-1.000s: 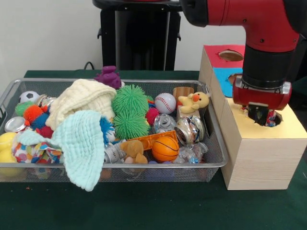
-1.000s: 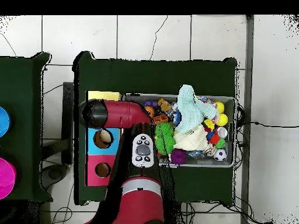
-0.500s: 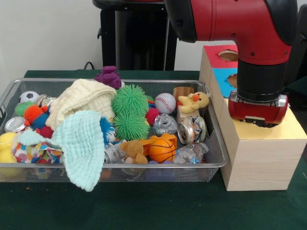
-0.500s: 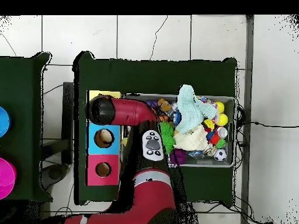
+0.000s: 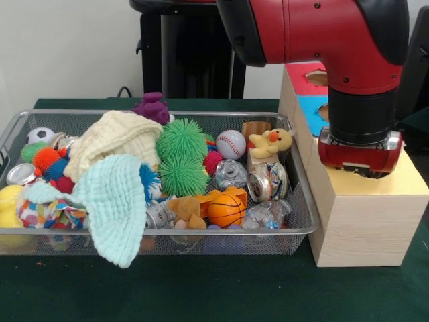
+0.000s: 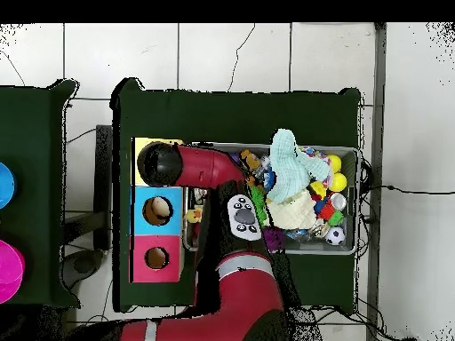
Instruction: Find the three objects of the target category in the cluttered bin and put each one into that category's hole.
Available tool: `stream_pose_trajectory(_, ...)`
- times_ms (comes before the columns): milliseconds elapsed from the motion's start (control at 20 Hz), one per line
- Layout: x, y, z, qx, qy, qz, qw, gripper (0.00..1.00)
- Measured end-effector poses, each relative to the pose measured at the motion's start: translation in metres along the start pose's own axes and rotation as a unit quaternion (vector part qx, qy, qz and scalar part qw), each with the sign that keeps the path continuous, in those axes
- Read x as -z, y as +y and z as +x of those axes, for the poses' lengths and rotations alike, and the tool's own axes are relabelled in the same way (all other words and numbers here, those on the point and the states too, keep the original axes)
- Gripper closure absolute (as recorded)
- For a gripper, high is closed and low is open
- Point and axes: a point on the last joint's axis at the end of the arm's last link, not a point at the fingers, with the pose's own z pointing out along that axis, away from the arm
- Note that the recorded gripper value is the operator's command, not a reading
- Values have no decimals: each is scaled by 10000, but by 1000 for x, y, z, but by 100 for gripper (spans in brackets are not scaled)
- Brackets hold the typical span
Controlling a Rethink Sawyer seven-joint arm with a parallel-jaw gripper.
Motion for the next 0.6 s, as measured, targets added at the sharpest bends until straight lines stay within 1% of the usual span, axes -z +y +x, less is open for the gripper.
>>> stream_pose_trajectory(100, 0, 2, 1, -85, 82, -2, 9999, 100)
stream_pose_trajectory(150, 0, 3, 1, -164, 182, 9, 9997, 100)
stream_pose_trajectory(300, 0, 4, 4, -219, 318, 45, 9992, 100)
stream_pose_trajectory(400, 0, 4, 8, -250, 478, 105, 9985, 100)
stream_pose_trajectory(450, 0, 5, 13, -246, 604, 179, 9977, 100)
stream_pose_trajectory(600, -1, 6, 13, -205, 622, 263, 9975, 100)
